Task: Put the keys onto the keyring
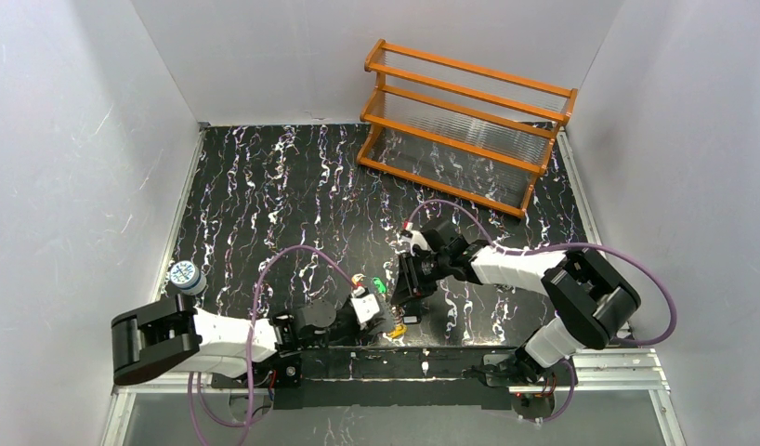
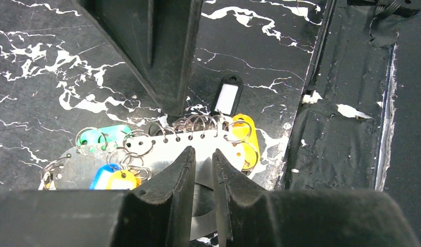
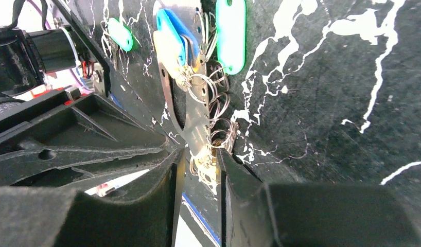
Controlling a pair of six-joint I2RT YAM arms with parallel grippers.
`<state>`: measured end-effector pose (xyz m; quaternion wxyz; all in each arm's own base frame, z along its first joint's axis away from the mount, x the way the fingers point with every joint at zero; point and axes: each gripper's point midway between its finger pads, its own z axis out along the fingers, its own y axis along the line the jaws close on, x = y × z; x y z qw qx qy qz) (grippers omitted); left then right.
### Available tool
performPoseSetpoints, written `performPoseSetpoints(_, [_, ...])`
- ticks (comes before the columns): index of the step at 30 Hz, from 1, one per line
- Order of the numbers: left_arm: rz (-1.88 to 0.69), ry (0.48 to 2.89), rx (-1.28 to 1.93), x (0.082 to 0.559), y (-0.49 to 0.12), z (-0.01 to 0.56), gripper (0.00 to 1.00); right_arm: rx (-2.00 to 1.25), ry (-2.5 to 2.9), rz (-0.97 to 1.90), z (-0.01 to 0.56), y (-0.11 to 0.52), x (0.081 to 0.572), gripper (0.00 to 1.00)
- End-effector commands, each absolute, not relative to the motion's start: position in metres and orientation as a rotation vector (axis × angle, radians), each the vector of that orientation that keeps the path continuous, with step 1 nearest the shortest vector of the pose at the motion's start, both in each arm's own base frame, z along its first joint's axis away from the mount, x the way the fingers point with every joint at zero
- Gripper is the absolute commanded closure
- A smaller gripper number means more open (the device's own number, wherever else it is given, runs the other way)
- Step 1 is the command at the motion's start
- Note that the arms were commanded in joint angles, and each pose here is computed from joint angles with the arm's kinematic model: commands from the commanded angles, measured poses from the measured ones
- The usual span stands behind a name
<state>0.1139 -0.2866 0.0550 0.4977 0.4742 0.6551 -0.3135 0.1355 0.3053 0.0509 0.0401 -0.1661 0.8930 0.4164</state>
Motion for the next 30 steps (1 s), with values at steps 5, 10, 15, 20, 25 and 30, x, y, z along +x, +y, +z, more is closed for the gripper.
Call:
performPoseSetpoints(5, [-0.68, 1.598, 1.098, 0.113, -0.297, 0.053, 0.79, -0.488, 2.719, 1.264, 0.055, 0.298, 0.145, 0.66])
performPoseSetpoints(10, [-0.632, 1.579, 1.132, 0.112, -0.304, 0.051, 0.75, -0.489, 2.744, 1.327, 0.051, 0.301, 0.139, 0.7])
performPoseSetpoints(15, [-0.598, 1.572, 1.126, 0.115, -0.306, 0.05, 0.74, -0.49, 2.767, 1.372, 0.043, 0.302, 0.133, 0.77])
performPoseSetpoints(20, [-0.583, 1.557, 1.13, 0.117, -0.308, 0.052, 0.76, -0.492, 2.784, 1.399, 0.039, 0.303, 0.13, 0.82])
performPoseSetpoints(25, [-0.583, 1.549, 1.146, 0.116, -0.313, 0.053, 0.77, -0.492, 2.778, 1.393, 0.04, 0.303, 0.13, 0.83])
performPoseSetpoints(30, [-0.58, 1.544, 1.17, 0.114, -0.321, 0.051, 0.77, -0.49, 2.787, 1.401, 0.04, 0.302, 0.128, 0.88])
